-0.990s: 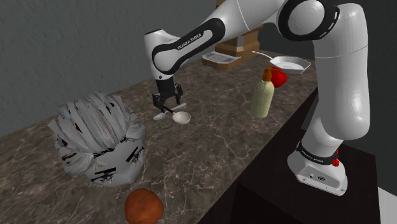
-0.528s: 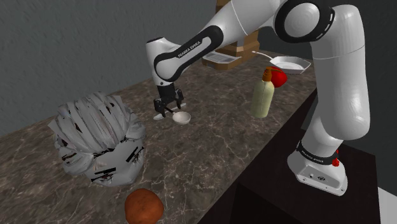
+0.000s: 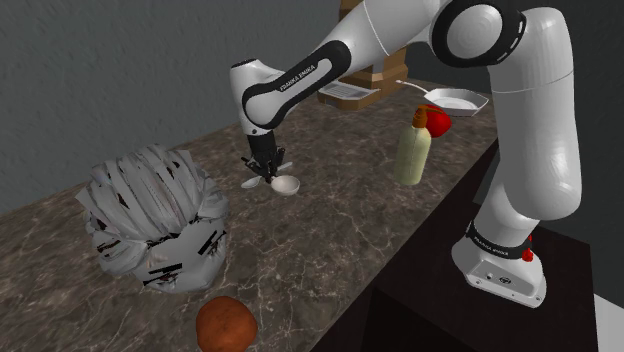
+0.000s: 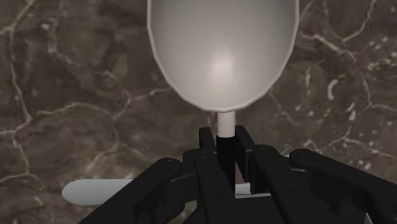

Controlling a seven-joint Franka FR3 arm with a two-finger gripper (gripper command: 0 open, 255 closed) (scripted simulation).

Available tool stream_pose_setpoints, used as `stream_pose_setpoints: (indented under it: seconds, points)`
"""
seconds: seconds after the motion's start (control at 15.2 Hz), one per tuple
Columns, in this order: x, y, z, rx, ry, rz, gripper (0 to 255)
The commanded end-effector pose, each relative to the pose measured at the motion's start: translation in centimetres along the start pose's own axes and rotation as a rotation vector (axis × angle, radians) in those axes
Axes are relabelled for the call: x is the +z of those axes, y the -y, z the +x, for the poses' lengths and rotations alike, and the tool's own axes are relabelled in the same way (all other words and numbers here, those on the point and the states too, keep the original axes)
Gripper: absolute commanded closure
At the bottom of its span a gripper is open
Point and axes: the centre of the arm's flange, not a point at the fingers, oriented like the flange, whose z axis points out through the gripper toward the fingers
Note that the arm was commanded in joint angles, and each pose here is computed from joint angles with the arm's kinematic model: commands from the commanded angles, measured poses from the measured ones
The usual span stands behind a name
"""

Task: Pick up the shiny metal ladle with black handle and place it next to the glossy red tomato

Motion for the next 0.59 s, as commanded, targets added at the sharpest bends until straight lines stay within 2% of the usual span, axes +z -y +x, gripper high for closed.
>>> stream_pose_setpoints:
  seconds: [0.0, 0.4, 0.53]
  points:
    - [0.0, 0.0, 0.0, 0.000, 0.000, 0.000, 255]
    - [0.0, 0.0, 0.0, 0.000, 0.000, 0.000, 255]
    - [-1.0, 0.0, -0.1, 0.000, 0.000, 0.000, 255]
